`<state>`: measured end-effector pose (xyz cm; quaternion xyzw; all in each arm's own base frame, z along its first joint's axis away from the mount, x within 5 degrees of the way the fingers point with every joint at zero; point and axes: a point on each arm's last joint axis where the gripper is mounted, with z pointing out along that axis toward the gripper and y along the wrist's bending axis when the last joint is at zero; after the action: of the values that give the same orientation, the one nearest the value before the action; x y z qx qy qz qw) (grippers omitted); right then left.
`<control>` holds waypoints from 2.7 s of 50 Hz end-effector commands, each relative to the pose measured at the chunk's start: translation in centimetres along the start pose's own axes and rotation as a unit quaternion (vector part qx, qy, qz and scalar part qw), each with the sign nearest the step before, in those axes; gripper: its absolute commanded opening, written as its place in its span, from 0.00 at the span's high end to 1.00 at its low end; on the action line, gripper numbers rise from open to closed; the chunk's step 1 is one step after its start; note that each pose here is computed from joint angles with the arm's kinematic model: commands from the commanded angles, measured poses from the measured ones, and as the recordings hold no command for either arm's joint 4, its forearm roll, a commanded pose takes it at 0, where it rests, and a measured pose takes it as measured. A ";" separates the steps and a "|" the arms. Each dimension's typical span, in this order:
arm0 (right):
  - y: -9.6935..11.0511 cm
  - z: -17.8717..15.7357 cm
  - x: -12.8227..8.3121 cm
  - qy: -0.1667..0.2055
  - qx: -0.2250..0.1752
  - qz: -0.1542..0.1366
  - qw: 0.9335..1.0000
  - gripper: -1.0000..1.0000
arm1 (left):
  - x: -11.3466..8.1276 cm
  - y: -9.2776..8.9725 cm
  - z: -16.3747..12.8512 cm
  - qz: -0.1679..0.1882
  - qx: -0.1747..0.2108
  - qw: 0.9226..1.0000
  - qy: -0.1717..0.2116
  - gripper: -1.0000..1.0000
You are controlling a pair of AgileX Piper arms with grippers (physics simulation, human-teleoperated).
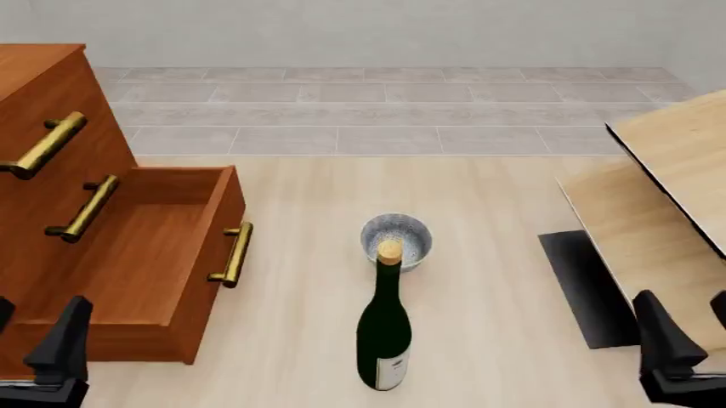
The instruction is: Put the bowl on top of the cabinet.
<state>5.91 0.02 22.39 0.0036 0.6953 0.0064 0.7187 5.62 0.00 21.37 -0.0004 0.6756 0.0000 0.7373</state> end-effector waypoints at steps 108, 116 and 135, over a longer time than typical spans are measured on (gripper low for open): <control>-0.1 -0.3 0.8 -0.027 0.007 -0.009 1.000 0.00 | -10.0 -10.1 21.9 -0.061 0.162 0.962 0.210 0.00; -0.1 -0.3 0.8 -0.028 0.009 -0.008 1.000 0.00 | -10.0 -11.4 23.8 -0.080 0.165 0.958 0.221 0.00; -0.1 -0.4 0.6 -0.030 0.006 -0.008 0.999 0.00 | -6.7 -14.4 28.7 -0.104 0.164 0.946 0.258 0.00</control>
<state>5.59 -0.06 21.64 0.0029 0.6743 -0.0045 0.7385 31.28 -12.93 31.95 0.0530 0.8197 -0.1834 0.5400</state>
